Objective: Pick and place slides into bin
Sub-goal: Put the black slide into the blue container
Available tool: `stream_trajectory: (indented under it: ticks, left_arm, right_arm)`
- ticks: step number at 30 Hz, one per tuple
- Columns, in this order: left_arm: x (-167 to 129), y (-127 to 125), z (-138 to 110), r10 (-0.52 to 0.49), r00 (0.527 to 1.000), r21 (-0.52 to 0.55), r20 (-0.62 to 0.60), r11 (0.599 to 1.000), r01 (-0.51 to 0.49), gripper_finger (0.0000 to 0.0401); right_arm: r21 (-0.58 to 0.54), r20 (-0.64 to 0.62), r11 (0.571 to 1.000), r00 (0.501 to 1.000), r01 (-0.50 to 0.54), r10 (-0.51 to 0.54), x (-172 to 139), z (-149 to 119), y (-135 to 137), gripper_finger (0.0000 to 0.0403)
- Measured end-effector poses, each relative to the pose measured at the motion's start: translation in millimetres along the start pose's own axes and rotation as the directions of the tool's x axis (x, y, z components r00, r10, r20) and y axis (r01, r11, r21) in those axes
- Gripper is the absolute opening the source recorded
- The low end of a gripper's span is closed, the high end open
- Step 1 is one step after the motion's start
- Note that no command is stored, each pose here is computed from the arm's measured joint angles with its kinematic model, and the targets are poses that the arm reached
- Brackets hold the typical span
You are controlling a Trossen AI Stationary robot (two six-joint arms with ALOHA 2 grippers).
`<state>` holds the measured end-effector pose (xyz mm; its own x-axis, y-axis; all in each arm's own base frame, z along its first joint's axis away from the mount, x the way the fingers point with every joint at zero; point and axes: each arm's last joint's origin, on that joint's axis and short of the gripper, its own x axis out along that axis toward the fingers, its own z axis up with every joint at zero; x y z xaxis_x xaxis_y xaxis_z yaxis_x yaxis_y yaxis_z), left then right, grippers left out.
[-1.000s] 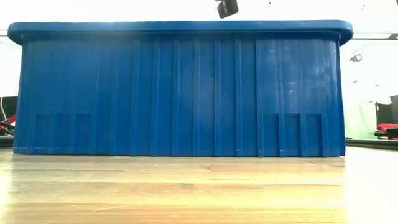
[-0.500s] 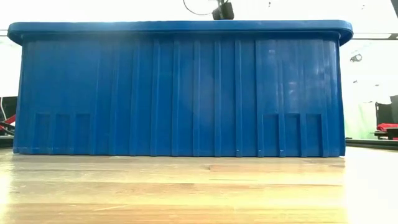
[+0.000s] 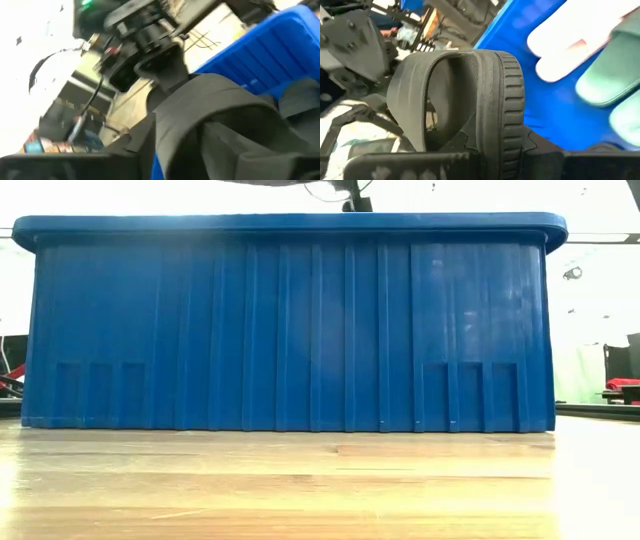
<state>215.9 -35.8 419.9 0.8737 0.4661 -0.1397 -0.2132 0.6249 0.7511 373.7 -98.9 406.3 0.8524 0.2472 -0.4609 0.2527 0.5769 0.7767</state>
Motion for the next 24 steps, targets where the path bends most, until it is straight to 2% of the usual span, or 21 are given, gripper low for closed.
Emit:
stream_trajectory:
  ticks: [5, 10, 13, 16, 18, 21, 24]
  left_arm:
    - [-21.0, 17.3, -10.0, 0.029, 0.999, -0.198, -0.015, 0.980, -0.031, 0.0174]
    - [-50.7, 39.2, -25.6, 0.041, 0.999, -0.463, 0.003, 0.886, -0.035, 0.0195]
    - [-68.0, 51.8, -32.9, 0.038, 0.997, -0.525, 0.071, 0.851, 0.005, 0.0196]
    - [-84.0, 61.5, -39.0, 0.001, 0.984, -0.571, 0.176, 0.815, 0.102, 0.0196]
    - [-91.8, 65.9, -42.9, -0.007, 0.976, -0.576, 0.216, 0.806, 0.134, 0.0196]
    - [-94.4, 66.7, -45.5, -0.011, 0.976, -0.575, 0.217, 0.807, 0.136, 0.0196]
    - [-111.5, 75.7, -58.7, 0.006, 0.974, -0.586, 0.228, 0.799, 0.132, 0.0196]
  right_arm:
    - [0.007, 0.051, 0.998, 0.997, 0.064, -0.065, -4.5, 5.6, -7.8, 0.0029]
    - [0.019, 0.120, 0.991, 0.984, 0.130, -0.132, -6.3, 10.2, -12.8, 0.0029]
    - [0.045, 0.187, 0.980, 0.962, 0.193, -0.198, -5.8, 10.8, -12.4, 0.0028]
    - [0.087, 0.252, 0.963, 0.929, 0.256, -0.269, -2.4, 7.5, -9.2, 0.0028]
    - [0.119, 0.284, 0.952, 0.910, 0.281, -0.303, 0.2, 4.4, -6.1, 0.0028]
    - [0.177, 0.309, 0.933, 0.882, 0.313, -0.355, 3.4, -1.3, -3.1, 0.0028]
    - [0.243, 0.308, 0.904, 0.855, 0.353, -0.417, 10.0, -11.4, -0.3, 0.0028]
